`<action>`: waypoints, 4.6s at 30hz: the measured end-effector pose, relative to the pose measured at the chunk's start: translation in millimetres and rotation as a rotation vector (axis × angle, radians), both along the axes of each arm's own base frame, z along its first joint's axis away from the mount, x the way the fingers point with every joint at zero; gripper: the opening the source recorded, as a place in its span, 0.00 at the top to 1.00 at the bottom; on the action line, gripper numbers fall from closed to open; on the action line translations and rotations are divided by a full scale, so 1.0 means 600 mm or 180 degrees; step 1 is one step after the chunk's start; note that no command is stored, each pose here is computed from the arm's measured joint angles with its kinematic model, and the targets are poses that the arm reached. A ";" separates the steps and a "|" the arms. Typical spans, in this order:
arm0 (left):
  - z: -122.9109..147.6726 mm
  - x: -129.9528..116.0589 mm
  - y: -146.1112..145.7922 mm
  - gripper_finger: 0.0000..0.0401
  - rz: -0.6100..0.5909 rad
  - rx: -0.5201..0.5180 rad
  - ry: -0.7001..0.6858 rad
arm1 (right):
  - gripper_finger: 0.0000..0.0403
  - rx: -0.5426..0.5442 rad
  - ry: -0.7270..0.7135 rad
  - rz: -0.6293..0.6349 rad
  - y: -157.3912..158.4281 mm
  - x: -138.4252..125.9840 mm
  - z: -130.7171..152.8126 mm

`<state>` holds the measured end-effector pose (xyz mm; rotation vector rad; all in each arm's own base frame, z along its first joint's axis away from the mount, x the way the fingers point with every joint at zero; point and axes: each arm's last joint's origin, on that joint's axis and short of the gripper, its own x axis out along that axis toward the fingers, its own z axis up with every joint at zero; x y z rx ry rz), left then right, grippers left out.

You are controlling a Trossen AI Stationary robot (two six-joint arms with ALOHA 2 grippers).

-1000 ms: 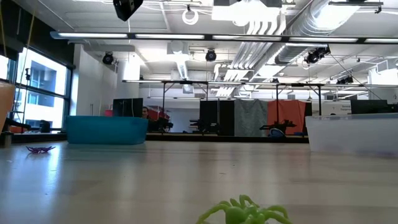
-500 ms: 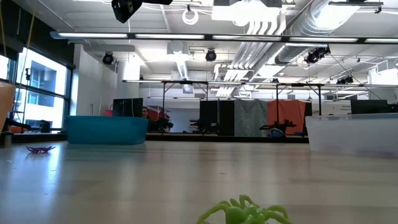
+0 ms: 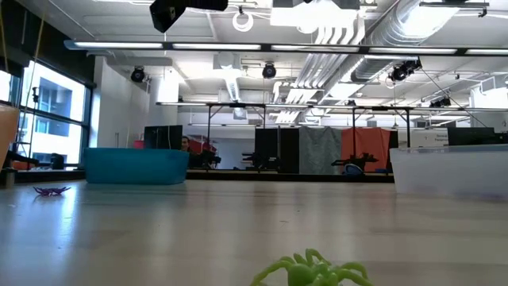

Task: Sort Halloween decoration
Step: Put the violet spider toy into the transparent bin, then put the green spider toy into the blue bin

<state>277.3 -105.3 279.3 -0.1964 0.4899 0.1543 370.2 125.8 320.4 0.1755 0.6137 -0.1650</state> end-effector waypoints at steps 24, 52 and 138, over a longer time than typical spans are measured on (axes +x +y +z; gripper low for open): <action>0.010 0.007 -0.003 1.00 -0.0300 0.0007 -0.0169 | 0.97 -0.0022 -0.0052 0.0209 -0.012 0.009 0.004; -0.014 -0.007 0.003 0.61 -0.0261 0.0073 0.0361 | 1.00 -0.0213 0.1464 -0.1099 -0.065 -0.104 -0.009; -0.032 -0.034 -0.010 0.66 0.0728 -0.0734 0.0578 | 0.68 0.0785 0.3254 -0.0894 0.299 -0.292 -0.317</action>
